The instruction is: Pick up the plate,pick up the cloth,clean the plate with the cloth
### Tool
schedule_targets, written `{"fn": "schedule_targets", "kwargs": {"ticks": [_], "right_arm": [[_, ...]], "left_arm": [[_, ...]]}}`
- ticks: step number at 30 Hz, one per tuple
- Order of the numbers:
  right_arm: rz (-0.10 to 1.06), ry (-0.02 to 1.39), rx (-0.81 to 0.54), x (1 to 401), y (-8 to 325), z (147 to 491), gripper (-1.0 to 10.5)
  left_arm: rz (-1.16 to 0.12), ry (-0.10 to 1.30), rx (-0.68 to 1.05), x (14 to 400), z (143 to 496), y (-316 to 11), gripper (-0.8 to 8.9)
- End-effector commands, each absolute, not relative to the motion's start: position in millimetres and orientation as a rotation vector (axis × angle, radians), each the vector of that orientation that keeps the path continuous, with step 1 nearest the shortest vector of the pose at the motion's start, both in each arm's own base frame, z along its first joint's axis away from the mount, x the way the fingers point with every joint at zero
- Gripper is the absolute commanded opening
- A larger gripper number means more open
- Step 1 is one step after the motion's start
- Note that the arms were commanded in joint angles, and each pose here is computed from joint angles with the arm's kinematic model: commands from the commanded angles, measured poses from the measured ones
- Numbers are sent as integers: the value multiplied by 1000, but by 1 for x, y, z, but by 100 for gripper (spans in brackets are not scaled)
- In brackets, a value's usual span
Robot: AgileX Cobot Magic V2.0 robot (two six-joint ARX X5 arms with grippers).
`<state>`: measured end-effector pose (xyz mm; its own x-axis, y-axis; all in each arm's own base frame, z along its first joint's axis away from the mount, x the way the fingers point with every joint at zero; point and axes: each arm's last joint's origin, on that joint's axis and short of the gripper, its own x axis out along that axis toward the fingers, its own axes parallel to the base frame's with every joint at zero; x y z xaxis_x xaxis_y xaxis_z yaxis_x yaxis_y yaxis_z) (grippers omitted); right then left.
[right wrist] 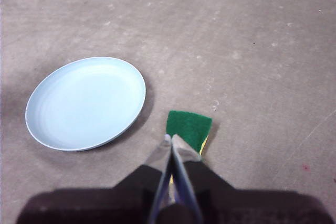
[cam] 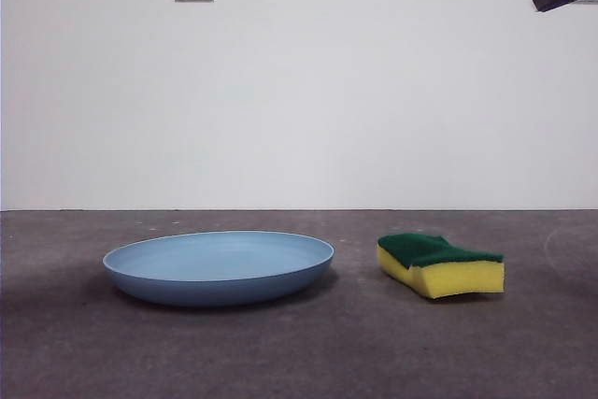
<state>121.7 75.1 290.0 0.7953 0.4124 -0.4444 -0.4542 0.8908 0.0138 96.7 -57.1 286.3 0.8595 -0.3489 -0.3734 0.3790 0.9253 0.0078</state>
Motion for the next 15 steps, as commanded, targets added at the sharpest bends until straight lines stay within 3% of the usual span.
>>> {"fn": "schedule_targets", "kwargs": {"ticks": [1,12,15], "right_arm": [[462,456,-82,122,75,289,0],[462,457,-82,122,75,289,0],[462,456,-82,122,75,289,0]], "left_arm": [[-382,388,73,98,285,-58,-2],[-381,405,80,101,283,-60,-2],[-390,392,171,100,283,-60,-2]]}}
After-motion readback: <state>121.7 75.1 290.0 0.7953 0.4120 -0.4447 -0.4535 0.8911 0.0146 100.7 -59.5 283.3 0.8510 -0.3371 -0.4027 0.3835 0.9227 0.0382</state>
